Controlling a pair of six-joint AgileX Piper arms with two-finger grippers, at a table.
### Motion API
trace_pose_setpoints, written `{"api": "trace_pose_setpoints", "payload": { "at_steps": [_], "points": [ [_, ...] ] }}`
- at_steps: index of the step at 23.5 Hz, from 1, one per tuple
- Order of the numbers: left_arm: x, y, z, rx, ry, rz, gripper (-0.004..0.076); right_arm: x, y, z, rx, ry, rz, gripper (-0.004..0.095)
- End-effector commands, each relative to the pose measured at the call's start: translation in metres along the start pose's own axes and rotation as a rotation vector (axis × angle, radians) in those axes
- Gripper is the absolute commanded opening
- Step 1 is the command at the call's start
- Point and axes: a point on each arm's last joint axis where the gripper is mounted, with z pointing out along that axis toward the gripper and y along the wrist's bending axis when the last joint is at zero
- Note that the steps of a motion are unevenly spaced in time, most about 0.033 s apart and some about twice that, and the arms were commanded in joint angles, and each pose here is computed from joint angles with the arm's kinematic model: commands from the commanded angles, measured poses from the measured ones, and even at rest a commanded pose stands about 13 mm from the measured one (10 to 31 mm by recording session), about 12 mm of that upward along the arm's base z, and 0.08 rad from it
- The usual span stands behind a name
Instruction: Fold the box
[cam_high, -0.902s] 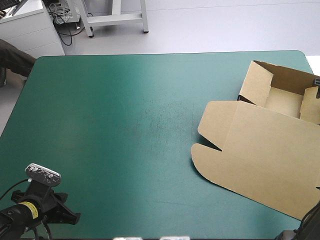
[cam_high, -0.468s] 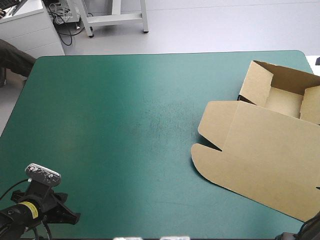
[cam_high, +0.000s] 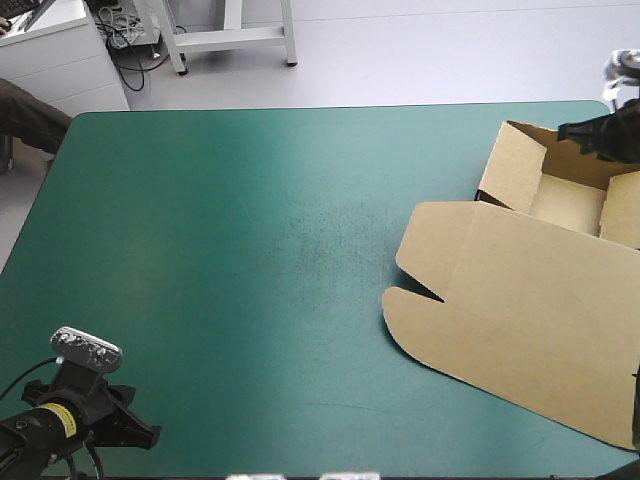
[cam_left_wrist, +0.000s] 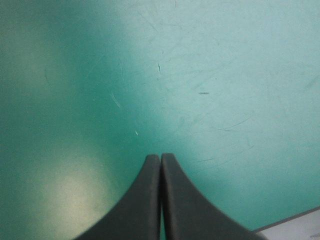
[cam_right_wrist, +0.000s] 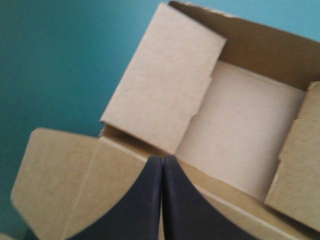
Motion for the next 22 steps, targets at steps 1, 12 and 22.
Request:
{"api": "trace_pose_setpoints", "payload": {
  "at_steps": [1,12,22],
  "points": [
    [-0.009,0.0,-0.005,0.005,-0.067,-0.008,-0.0032,0.018,0.041,-0.023,-0.078,-0.015,-0.092,-0.0018],
    [-0.01,0.002,-0.005,-0.021,-0.078,0.003,-0.0032,0.148,0.113,-0.021,-0.268,0.116,-0.281,-0.0018],
    [-0.01,0.001,-0.005,-0.013,-0.079,0.0,-0.0032,0.217,0.106,-0.063,-0.262,-0.012,-0.293,-0.0018]
  ]
}}
